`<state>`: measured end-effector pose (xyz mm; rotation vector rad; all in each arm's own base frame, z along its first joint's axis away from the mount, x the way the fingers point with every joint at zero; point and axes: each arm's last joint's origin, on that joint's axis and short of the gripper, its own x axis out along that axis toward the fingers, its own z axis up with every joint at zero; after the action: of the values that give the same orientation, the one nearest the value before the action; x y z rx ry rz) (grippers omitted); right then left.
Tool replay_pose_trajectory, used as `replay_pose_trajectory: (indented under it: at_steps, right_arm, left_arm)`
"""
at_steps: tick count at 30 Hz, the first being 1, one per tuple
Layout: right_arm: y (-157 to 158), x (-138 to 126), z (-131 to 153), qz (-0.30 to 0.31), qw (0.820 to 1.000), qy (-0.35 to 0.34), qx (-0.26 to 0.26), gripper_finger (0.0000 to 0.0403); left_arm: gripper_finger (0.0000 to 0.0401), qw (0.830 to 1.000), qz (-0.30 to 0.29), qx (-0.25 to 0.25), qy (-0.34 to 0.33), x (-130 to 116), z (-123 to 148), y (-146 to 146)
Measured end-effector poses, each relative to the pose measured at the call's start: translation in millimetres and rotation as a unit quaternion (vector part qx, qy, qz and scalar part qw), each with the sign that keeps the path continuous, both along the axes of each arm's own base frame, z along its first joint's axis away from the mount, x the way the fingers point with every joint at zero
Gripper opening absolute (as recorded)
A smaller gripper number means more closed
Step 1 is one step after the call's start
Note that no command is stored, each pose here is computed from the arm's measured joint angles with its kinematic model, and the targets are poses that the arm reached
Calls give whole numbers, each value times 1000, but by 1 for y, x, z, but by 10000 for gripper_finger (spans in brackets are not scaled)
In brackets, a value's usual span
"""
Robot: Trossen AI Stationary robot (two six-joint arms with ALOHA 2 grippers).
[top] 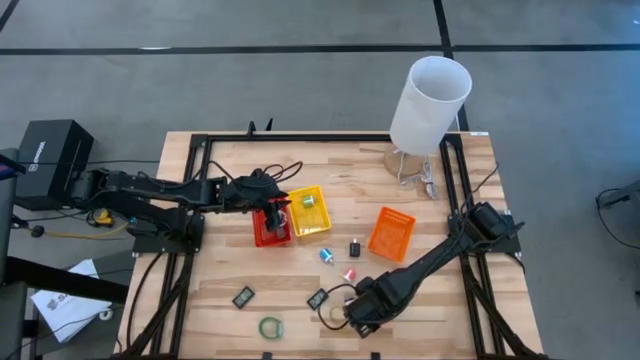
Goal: Pick & Place Office items
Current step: Put the red digital clock into the orange bin
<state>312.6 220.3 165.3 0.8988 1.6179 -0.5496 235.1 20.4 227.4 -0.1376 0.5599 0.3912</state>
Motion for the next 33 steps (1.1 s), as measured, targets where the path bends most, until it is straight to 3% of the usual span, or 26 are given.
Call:
replay_pose_trajectory:
  at_steps: [18, 23, 33]
  right_arm:
    - [-1, 1, -9, -27, 999, 0, -18, 235]
    - [4, 4, -32, -2, 1000, 27, 1, 235]
    - [3, 7, -38, 9, 999, 37, -2, 231]
  left_arm:
    - [95, 1000, 0, 0, -1, 0, 0, 0]
    - [95, 1000, 0, 0, -2, 0, 0, 0]
    - [95, 1000, 0, 0, -10, 1, 2, 0]
